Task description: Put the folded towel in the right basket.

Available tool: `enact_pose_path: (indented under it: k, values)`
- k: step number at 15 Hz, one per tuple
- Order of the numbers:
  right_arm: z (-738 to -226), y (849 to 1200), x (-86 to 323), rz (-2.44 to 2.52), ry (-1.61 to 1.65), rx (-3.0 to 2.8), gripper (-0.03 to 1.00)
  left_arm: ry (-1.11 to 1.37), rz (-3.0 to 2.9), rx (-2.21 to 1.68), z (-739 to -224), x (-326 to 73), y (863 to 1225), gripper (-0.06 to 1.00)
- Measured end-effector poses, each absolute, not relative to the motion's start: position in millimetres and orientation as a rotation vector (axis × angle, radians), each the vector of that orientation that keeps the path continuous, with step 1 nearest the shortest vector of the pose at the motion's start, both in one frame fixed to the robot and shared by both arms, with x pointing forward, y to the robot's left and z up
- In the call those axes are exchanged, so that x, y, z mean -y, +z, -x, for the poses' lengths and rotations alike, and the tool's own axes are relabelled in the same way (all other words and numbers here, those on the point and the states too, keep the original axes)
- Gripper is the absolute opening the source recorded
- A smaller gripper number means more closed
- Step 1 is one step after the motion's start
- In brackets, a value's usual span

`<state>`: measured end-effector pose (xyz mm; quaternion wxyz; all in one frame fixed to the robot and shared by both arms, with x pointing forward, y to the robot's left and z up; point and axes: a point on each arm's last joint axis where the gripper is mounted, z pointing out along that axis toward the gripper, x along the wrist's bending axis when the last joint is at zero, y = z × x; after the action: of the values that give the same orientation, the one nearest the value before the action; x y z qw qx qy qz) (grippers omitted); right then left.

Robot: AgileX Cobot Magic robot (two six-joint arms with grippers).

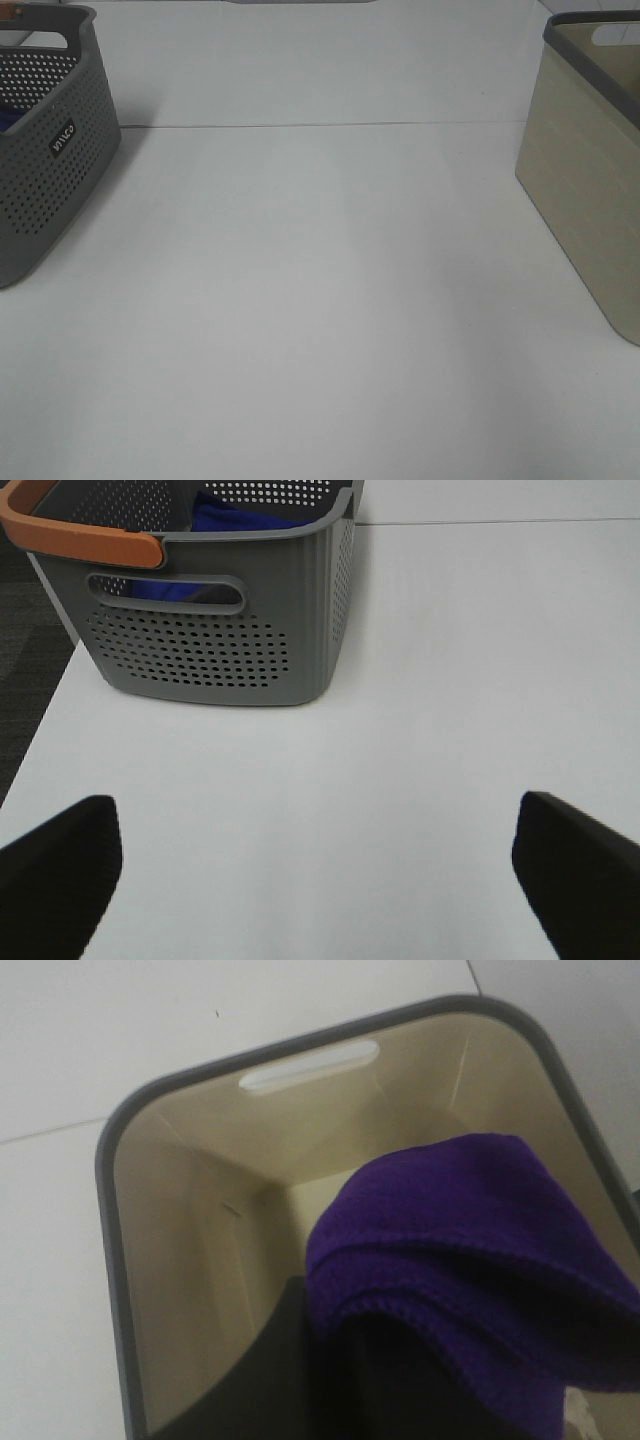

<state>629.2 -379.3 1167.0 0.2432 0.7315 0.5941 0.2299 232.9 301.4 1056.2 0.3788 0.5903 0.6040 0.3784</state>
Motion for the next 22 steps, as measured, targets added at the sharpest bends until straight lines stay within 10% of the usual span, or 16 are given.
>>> enact_pose_path:
  k: [2, 5, 7, 15, 22]
  values:
    - [-637, 1152, 379, -2.058, 0.609, -1.655, 0.14, 0.967, -1.508, -1.543, -233, -301, 1056, 0.99]
    - [-645, 1133, 379, -2.108, 0.579, -1.707, 0.67, 0.967, -1.508, -1.543, -233, -301, 1056, 0.99]
    - [-646, 1132, 375, -2.079, 0.628, -1.769, 0.82, 0.967, -1.508, -1.543, -233, -301, 1056, 0.99]
    - [-605, 1184, 244, -1.670, 0.622, -2.050, 0.84, 0.967, -1.508, -1.543, -233, -301, 1056, 0.99]
    - [-416, 1215, 272, -1.657, 0.795, -1.885, 0.84, 0.967, -1.508, -1.543, -233, -301, 1056, 0.99]
